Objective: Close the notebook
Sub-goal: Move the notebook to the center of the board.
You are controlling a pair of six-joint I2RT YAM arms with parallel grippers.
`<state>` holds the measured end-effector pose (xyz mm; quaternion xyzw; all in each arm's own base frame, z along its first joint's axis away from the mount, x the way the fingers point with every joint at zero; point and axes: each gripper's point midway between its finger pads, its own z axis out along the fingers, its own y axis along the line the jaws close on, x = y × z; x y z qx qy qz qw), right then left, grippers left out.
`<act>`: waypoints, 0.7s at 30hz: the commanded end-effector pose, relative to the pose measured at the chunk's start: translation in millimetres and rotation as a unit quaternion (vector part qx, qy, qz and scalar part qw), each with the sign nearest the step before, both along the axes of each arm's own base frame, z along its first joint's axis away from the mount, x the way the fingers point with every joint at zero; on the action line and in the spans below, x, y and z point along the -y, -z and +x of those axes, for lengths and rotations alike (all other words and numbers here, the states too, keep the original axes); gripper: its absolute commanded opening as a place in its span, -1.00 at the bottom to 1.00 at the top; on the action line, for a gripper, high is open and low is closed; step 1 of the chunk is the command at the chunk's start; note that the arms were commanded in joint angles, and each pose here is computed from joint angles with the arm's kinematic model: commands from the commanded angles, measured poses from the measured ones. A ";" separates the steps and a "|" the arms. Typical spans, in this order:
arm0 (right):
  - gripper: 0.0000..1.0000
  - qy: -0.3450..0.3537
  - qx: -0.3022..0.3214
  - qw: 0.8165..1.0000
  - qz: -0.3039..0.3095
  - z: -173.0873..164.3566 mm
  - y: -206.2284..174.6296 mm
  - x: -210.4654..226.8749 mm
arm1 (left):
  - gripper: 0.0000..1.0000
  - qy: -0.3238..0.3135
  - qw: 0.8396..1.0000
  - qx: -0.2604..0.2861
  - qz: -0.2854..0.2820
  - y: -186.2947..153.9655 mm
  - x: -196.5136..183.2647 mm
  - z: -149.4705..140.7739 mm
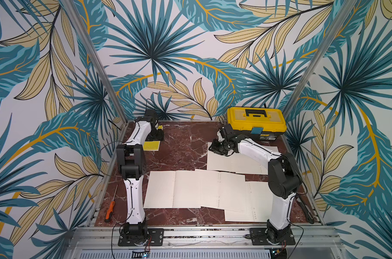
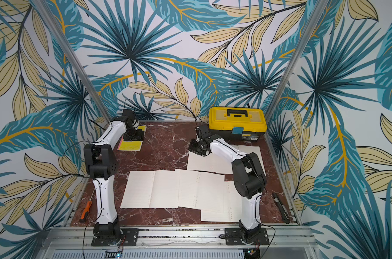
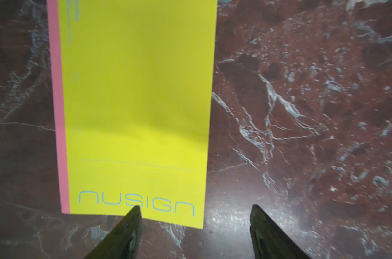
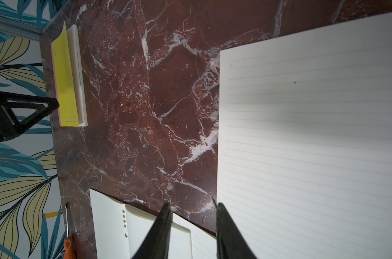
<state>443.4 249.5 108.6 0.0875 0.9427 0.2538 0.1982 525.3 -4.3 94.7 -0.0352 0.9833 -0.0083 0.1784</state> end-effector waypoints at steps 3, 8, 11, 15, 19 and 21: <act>-0.30 -0.003 -0.011 0.999 -0.036 -20.6 6.6 18.9 | 0.54 0.007 1.000 0.000 -0.022 -19.3 32.1 -27.7; -0.34 0.001 -0.023 0.998 -0.060 -32.7 18.1 31.0 | 0.54 0.006 0.998 0.000 -0.064 -22.4 58.3 -50.0; -0.35 0.018 -0.033 0.996 -0.086 -37.0 24.2 46.5 | 0.54 0.015 0.997 0.004 -0.081 -25.0 74.5 -60.7; -0.35 0.040 -0.049 0.992 -0.113 -38.8 29.0 70.0 | 0.54 0.031 0.994 0.005 -0.106 -24.5 99.0 -71.2; -0.35 0.076 -0.064 0.984 -0.149 -39.8 28.7 107.6 | 0.54 0.047 0.991 0.000 -0.128 -19.3 124.2 -75.9; -0.34 0.097 -0.070 0.980 -0.157 -40.7 27.3 128.2 | 0.54 0.056 0.988 -0.002 -0.146 -16.7 138.2 -76.0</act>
